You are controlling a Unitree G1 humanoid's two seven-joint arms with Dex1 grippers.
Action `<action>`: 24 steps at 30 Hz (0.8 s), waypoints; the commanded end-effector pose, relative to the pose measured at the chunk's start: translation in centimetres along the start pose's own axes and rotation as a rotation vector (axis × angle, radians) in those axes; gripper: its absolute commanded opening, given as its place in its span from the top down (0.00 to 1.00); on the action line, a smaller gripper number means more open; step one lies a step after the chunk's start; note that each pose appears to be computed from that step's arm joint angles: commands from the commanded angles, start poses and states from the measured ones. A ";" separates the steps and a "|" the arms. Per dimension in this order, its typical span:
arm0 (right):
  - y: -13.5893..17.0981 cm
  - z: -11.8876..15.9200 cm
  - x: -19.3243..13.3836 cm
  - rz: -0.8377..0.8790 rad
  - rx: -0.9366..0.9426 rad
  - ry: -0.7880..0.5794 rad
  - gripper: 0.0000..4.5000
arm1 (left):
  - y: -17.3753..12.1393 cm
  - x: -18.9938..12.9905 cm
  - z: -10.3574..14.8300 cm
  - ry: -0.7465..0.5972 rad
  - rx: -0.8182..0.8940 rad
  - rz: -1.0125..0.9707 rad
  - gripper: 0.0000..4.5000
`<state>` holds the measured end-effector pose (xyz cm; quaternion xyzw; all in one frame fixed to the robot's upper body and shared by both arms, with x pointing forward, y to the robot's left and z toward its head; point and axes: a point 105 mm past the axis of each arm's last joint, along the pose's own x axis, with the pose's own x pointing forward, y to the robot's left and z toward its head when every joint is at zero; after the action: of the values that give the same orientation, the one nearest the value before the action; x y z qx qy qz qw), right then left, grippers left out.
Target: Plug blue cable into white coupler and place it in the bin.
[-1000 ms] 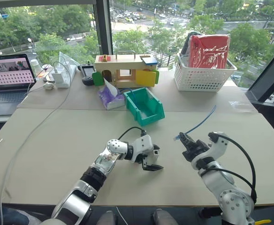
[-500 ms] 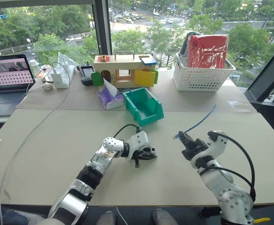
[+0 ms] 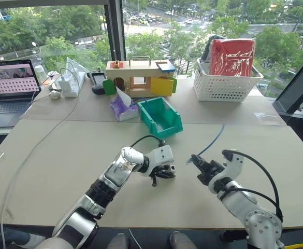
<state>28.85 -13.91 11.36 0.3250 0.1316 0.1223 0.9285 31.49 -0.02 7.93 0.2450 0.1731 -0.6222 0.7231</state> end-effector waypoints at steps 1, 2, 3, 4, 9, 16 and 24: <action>1.2 0.3 -0.3 0.040 0.001 -0.016 1.00 | -1.2 0.8 -0.7 0.043 -0.047 -0.055 0.85; 1.3 0.2 -0.3 0.042 0.001 -0.010 1.00 | -1.2 0.8 -0.7 0.048 -0.052 -0.060 0.85; 1.4 0.1 -0.2 0.045 -0.006 -0.004 1.00 | -1.2 0.9 -0.8 0.050 -0.060 -0.056 0.85; 1.6 0.0 -0.1 0.050 -0.012 -0.001 1.00 | -1.1 0.9 -0.8 0.052 -0.064 -0.048 0.85; 2.2 -0.5 0.2 0.068 -0.016 0.021 1.00 | -1.3 1.2 -0.6 0.057 -0.089 -0.055 0.85; 3.1 0.4 -0.1 0.093 0.032 -0.013 1.00 | -1.2 1.5 -0.6 0.073 -0.120 -0.041 0.85; 3.6 0.3 -0.7 0.096 0.063 -0.001 1.00 | -1.6 1.6 -1.3 0.113 -0.201 -0.039 0.85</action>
<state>28.20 -11.69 12.44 0.3574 0.1424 0.1479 0.9111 31.30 -0.87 8.10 0.2117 0.2288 -0.6007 0.7362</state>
